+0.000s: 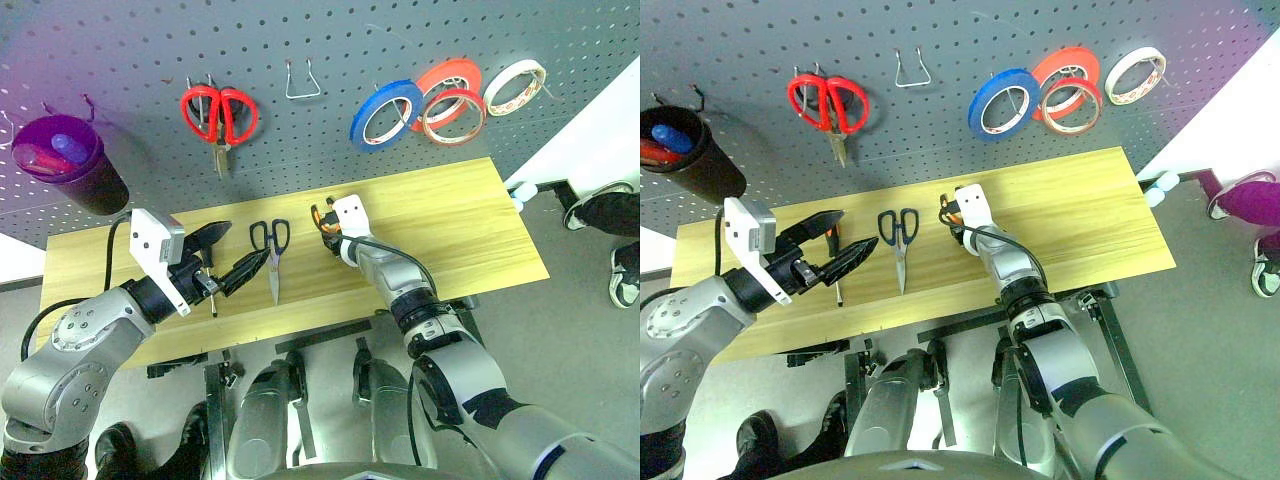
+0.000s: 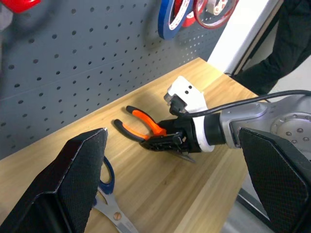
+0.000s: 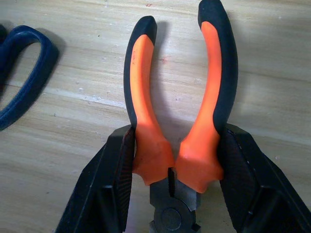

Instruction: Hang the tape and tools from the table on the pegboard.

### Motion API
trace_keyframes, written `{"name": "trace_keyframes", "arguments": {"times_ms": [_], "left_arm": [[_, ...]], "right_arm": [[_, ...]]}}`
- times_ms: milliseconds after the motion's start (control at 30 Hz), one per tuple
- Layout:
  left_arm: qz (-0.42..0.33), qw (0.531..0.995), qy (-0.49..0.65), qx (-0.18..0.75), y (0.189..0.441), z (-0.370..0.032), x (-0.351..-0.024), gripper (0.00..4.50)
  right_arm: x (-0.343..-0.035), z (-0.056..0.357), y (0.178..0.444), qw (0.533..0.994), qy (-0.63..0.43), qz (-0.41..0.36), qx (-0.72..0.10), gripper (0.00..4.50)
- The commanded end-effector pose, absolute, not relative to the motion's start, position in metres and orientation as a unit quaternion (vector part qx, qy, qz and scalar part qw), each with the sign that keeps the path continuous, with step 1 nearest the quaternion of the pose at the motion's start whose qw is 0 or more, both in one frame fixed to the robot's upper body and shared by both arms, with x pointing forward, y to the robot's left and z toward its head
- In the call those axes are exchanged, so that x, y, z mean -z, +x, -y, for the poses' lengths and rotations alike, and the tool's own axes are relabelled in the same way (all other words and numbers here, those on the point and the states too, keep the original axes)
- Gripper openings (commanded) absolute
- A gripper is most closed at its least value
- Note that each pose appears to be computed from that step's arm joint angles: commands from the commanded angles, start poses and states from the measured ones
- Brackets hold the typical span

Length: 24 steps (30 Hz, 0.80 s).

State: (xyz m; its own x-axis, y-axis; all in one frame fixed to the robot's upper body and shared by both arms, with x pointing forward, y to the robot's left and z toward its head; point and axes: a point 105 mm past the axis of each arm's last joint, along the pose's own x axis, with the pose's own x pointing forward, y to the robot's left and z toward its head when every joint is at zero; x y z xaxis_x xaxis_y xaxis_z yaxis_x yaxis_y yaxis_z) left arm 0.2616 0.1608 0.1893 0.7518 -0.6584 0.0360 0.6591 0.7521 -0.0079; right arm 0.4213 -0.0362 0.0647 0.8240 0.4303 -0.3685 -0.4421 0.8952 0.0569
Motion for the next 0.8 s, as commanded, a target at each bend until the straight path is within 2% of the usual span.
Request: {"name": "trace_keyframes", "arguments": {"times_ms": [33, 200, 333, 567, 800], "left_arm": [[0.034, 0.931, -0.008, 0.363, 0.259, -0.156, -0.197, 4.50], [0.036, 0.931, -0.008, 0.363, 0.259, -0.156, -0.197, 4.50], [0.037, 0.932, -0.005, 0.361, 0.261, -0.158, -0.198, 4.50], [0.041, 0.933, 0.000, 0.358, 0.265, -0.163, -0.200, 4.50], [0.051, 0.932, -0.001, 0.359, 0.271, -0.162, -0.202, 4.50]], "right_arm": [[-0.093, 0.025, 0.417, 0.948, 0.055, -0.129, -0.285, 2.09], [-0.103, 0.029, 0.414, 0.946, 0.060, -0.113, -0.298, 2.09], [-0.114, 0.029, 0.401, 0.931, 0.089, -0.083, -0.345, 2.09], [-0.123, 0.039, 0.386, 0.918, 0.102, -0.051, -0.380, 2.09], [-0.136, 0.052, 0.378, 0.914, 0.112, -0.017, -0.390, 2.09]]}}
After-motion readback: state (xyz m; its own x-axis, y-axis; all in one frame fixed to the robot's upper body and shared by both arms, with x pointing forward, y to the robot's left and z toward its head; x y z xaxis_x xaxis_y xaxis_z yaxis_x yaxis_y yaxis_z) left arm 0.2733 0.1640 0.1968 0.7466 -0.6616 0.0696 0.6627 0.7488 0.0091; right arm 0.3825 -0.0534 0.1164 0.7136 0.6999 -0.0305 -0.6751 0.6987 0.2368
